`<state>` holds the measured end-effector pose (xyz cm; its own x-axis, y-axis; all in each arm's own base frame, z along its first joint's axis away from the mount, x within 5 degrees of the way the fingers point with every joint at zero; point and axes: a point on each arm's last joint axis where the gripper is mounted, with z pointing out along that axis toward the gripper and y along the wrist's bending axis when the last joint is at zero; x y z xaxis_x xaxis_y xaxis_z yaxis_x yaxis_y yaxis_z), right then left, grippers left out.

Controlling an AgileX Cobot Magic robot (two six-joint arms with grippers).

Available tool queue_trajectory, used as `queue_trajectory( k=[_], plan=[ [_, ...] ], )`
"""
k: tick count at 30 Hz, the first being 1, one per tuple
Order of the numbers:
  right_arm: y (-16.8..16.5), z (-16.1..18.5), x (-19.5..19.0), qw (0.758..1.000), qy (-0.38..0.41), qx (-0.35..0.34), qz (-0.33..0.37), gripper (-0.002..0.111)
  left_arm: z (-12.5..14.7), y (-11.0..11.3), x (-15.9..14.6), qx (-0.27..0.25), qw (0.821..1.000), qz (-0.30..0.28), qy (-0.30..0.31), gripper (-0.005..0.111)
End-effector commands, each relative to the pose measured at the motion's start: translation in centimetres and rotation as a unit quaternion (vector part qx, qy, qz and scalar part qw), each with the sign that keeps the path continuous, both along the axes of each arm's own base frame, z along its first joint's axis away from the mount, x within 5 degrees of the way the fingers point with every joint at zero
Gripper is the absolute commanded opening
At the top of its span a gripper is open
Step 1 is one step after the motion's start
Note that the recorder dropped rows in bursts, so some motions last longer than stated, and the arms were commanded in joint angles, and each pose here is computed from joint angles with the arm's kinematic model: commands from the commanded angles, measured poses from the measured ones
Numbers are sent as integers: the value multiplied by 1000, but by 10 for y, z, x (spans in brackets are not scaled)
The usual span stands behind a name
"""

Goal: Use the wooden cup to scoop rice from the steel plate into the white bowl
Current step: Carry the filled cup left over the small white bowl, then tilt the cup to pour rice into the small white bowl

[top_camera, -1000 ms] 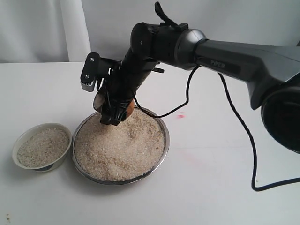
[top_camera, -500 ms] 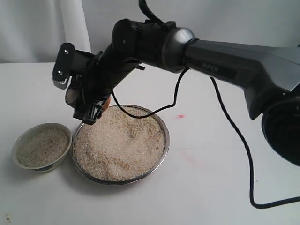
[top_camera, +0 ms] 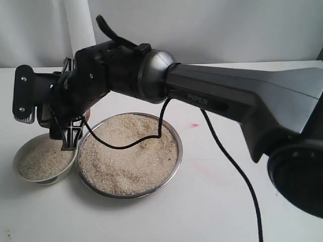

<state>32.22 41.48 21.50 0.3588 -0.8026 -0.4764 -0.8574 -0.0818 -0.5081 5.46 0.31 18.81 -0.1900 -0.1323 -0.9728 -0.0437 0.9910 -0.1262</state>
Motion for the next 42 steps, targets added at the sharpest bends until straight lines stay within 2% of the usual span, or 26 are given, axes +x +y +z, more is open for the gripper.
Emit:
queue_trajectory(
  k=[1, 5, 15, 24, 42],
  plan=[
    [8, -5, -1, 999, -48, -10, -9, 0, 0, 0, 0, -3, 1000, -1, -2, 0],
    [15, -15, 1, 997, -79, -6, -21, 0, 0, 0, 0, -3, 1000, -1, -2, 0],
    [27, -37, 0, 987, -155, -36, 2, 0, 0, 0, 0, -3, 1000, -1, -2, 0],
    [40, -33, -14, 977, -205, -41, 43, 0, 0, 0, 0, -3, 1000, -1, -2, 0],
    [40, -29, -12, 961, -261, -68, 54, 0, 0, 0, 0, -3, 1000, -1, -2, 0]
  ],
)
